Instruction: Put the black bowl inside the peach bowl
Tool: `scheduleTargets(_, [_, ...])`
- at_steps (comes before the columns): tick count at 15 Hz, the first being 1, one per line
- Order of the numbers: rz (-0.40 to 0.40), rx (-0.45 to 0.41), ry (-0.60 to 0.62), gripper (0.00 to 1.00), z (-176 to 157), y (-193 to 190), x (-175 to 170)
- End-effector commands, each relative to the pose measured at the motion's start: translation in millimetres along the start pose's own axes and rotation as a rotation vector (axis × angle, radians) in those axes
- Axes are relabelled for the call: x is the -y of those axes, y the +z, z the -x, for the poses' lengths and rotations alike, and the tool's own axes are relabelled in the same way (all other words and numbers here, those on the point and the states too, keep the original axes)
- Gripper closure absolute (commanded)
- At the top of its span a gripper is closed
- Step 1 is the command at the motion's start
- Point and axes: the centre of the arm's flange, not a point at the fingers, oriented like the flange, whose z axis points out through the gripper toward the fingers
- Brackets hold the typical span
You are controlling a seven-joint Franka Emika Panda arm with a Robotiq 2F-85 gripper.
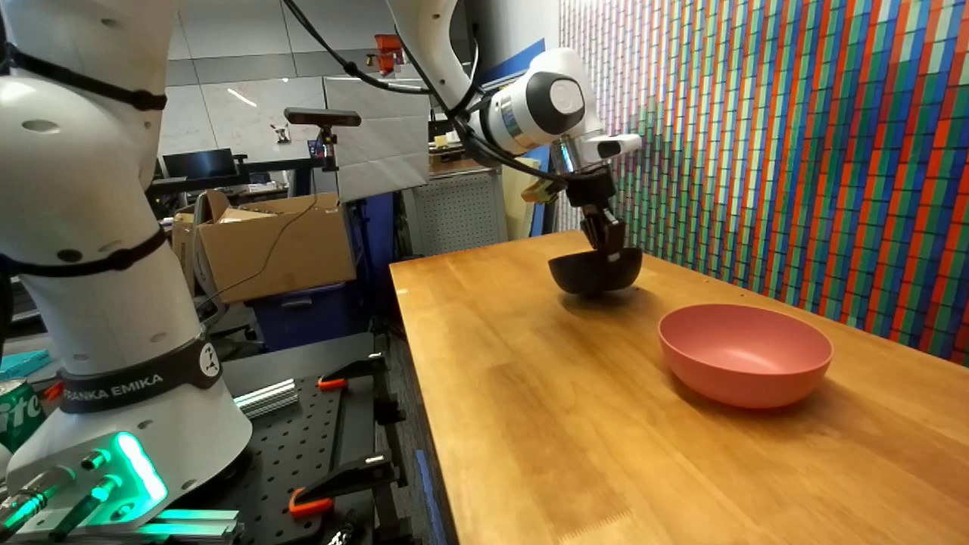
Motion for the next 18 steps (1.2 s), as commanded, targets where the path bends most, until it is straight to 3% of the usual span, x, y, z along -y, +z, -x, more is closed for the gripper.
scheduleTargets(1, [0.046, 0.044, -0.040, 0.95, -3.5, -11.6, -24.3])
scheduleTargets(10, [0.099, 0.052, 0.080, 0.95, -70.0, -56.4, -114.3])
scheduleTargets(18, [0.137, 0.098, 0.269, 0.94, -68.4, -69.0, -268.3])
